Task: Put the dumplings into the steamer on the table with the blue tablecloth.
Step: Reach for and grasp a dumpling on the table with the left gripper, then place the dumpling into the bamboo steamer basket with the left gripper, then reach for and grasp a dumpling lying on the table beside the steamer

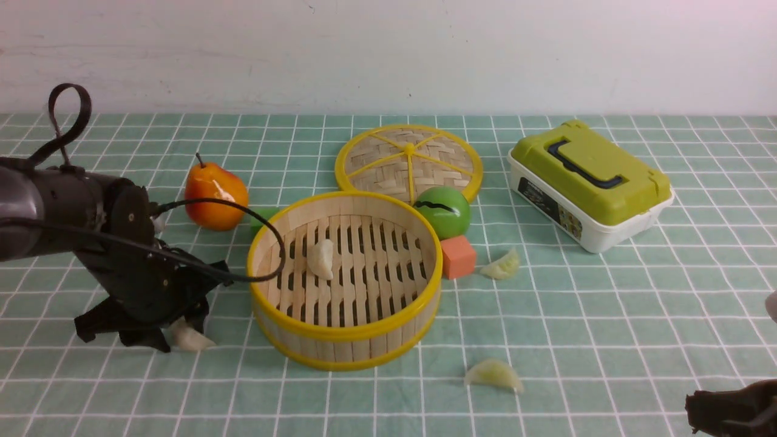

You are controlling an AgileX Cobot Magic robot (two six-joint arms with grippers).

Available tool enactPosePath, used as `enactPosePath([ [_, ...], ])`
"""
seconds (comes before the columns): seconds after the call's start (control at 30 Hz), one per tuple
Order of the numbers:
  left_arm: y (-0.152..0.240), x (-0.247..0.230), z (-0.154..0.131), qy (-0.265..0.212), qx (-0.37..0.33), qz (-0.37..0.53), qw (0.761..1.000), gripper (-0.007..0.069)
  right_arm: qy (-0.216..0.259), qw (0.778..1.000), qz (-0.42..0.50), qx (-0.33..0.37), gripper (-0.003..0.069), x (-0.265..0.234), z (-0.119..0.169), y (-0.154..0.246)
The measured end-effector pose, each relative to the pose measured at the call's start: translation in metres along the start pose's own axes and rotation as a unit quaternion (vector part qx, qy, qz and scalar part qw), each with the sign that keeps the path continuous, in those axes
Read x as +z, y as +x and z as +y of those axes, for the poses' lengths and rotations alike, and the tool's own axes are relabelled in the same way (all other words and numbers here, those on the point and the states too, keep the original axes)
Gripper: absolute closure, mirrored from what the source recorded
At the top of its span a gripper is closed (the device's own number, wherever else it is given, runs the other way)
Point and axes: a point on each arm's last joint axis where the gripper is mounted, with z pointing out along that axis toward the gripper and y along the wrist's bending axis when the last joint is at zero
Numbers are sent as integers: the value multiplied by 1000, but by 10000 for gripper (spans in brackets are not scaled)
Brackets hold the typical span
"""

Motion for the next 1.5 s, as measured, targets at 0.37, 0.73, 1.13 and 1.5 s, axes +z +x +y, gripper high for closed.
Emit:
enactPosePath([
  [0.37, -36, -115, -68, 128, 134, -81, 979, 440, 0, 1000, -1, -7, 618, 0, 0, 0],
  [0.73, -9, -55, -176, 160, 294, -79, 939, 440, 1, 1000, 0, -7, 617, 1, -1, 2],
  [1.13, -2, -20, -188, 103, 343, -41, 933, 190, 1, 1000, 0, -11, 607, 1, -1, 2],
  [1.5, -7, -237, -149, 168, 333, -162, 914, 297, -37, 999, 35, 6, 467, 11, 5, -21],
])
